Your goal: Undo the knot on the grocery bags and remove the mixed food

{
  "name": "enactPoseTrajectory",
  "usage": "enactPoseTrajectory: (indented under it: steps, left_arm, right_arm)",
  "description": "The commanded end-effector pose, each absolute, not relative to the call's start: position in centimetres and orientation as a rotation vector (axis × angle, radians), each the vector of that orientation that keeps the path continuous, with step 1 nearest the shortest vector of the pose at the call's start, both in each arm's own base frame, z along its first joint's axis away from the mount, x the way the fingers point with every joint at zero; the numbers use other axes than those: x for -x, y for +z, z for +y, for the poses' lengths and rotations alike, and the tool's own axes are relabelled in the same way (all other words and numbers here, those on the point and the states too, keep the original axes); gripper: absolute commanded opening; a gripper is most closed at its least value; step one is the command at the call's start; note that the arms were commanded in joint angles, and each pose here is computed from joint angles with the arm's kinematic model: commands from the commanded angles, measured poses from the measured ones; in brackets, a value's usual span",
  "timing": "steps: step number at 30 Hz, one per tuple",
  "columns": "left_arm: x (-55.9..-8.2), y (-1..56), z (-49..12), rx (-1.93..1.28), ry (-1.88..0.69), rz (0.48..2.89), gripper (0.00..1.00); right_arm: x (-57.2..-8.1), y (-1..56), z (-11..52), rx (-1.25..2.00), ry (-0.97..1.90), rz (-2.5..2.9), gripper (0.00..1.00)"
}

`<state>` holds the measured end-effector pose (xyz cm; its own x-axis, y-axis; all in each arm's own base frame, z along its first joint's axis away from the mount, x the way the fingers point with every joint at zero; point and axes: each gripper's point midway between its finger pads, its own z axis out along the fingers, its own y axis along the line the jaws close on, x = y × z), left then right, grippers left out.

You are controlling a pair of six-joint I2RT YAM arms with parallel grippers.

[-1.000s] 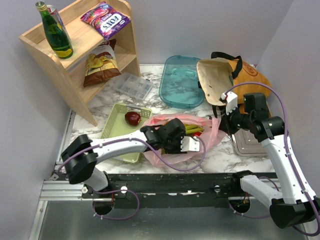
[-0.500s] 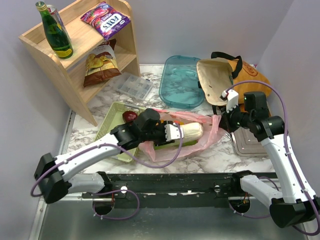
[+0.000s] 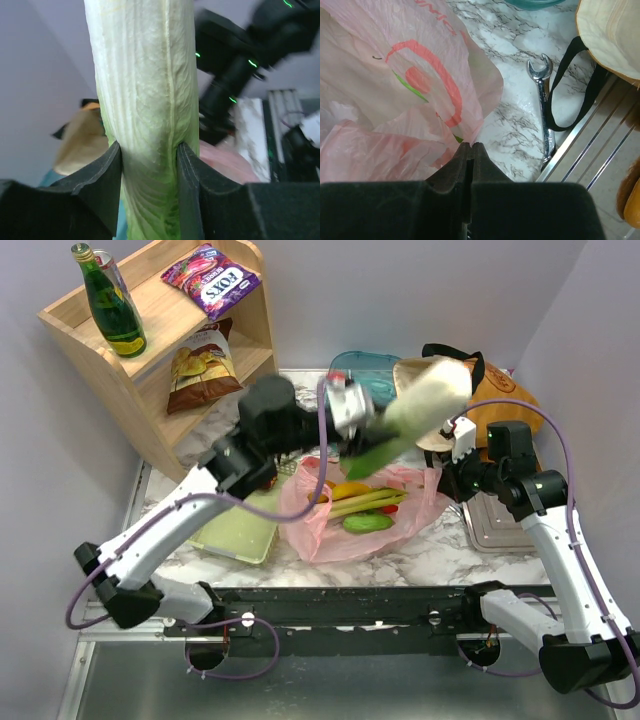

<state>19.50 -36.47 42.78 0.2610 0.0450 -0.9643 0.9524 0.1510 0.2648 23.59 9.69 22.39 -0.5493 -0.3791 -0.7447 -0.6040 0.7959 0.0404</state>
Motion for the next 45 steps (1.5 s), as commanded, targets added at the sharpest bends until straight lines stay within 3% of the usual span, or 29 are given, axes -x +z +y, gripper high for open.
enactPoseTrajectory:
  steps: [1, 5, 10, 19, 28, 34, 41, 45]
  left_arm:
    - [-28.4, 50.8, -36.0, -0.836, -0.817, 1.244, 0.00]
    - [-37.6, 49.0, -35.4, -0.635, -0.730, 1.432, 0.00]
    - [-45.7, 41.3, -35.7, -0.473, -0.662, 1.672, 0.00]
    - [-52.1, 28.0, -36.7, -0.459, -0.551, 1.866, 0.00]
    - [-55.5, 21.4, -36.4, -0.405, -0.545, 1.975, 0.00]
    - [-56.2, 22.4, -36.1, -0.399, -0.560, 1.948, 0.54]
    - [-54.3, 32.9, -35.3, -0.445, -0.578, 1.737, 0.97]
    - [-50.7, 38.2, -34.0, -0.506, -0.605, 1.650, 0.98]
  right_arm:
    - [-23.9, 23.0, 9.1, 0.731, 0.329, 2.194, 0.01]
    - [-23.5, 23.1, 9.0, 0.728, 0.327, 2.202, 0.01]
    - [-22.4, 23.5, 8.5, 0.732, 0.309, 2.211, 0.01]
    - [-21.6, 23.9, 7.7, 0.682, 0.276, 2.268, 0.00]
    - [-21.3, 24.1, 7.3, 0.649, 0.265, 2.313, 0.01]
    - [-21.9, 23.9, 7.4, 0.630, 0.267, 2.319, 0.01]
    - [-23.5, 23.2, 8.6, 0.649, 0.325, 2.280, 0.01]
    - [-24.6, 23.1, 9.2, 0.671, 0.344, 2.249, 0.01]
